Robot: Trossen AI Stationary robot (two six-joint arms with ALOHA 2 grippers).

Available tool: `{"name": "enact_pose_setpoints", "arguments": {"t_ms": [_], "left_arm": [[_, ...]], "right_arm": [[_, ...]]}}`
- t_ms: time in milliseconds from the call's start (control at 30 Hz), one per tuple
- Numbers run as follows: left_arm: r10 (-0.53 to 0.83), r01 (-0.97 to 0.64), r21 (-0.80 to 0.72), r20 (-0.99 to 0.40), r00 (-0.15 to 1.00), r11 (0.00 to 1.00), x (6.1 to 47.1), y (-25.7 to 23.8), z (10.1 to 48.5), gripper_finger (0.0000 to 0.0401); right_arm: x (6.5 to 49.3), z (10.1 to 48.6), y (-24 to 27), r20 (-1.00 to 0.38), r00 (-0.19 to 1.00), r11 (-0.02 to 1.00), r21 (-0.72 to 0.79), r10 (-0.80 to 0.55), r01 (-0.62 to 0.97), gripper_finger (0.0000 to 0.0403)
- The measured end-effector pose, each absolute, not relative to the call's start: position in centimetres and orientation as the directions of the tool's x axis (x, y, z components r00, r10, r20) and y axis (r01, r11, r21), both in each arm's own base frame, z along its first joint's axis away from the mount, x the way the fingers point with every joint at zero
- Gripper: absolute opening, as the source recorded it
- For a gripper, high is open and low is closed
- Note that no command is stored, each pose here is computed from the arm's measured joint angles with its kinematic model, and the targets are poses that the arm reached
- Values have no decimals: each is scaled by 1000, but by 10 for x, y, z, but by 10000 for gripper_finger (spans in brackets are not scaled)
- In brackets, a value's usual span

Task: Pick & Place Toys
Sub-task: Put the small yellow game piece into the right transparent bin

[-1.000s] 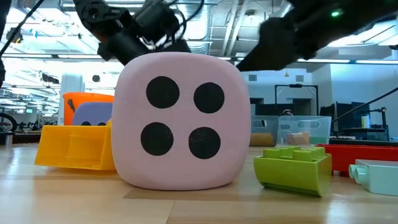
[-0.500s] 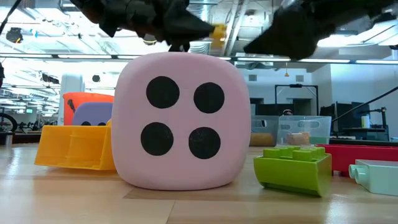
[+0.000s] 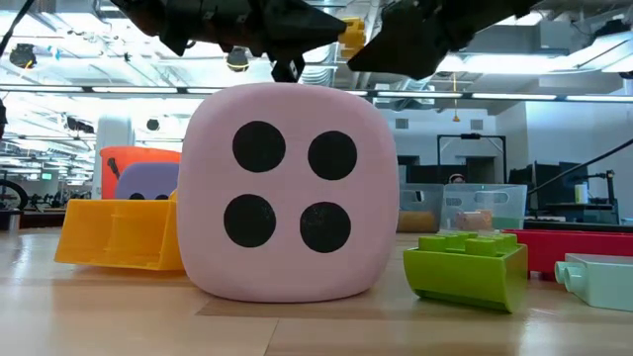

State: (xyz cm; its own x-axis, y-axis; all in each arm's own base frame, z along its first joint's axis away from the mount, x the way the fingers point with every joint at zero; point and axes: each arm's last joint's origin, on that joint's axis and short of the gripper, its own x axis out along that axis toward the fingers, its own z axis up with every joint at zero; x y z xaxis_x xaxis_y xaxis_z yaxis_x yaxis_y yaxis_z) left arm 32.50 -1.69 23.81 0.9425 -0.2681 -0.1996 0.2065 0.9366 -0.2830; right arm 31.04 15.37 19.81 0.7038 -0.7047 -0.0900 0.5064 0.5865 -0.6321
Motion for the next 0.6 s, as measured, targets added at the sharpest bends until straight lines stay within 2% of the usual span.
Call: {"name": "enact_pose_setpoints", "arguments": {"t_ms": [400, 600], "left_arm": [[-272, 207, -292, -201, 941, 934, 325, -18, 238, 3], [-272, 207, -292, -202, 941, 934, 325, -18, 238, 4]], "right_arm": [[323, 201, 135, -106, 723, 606, -635, -683, 479, 359], [329, 207, 132, -92, 772, 636, -633, -629, 442, 355]]}}
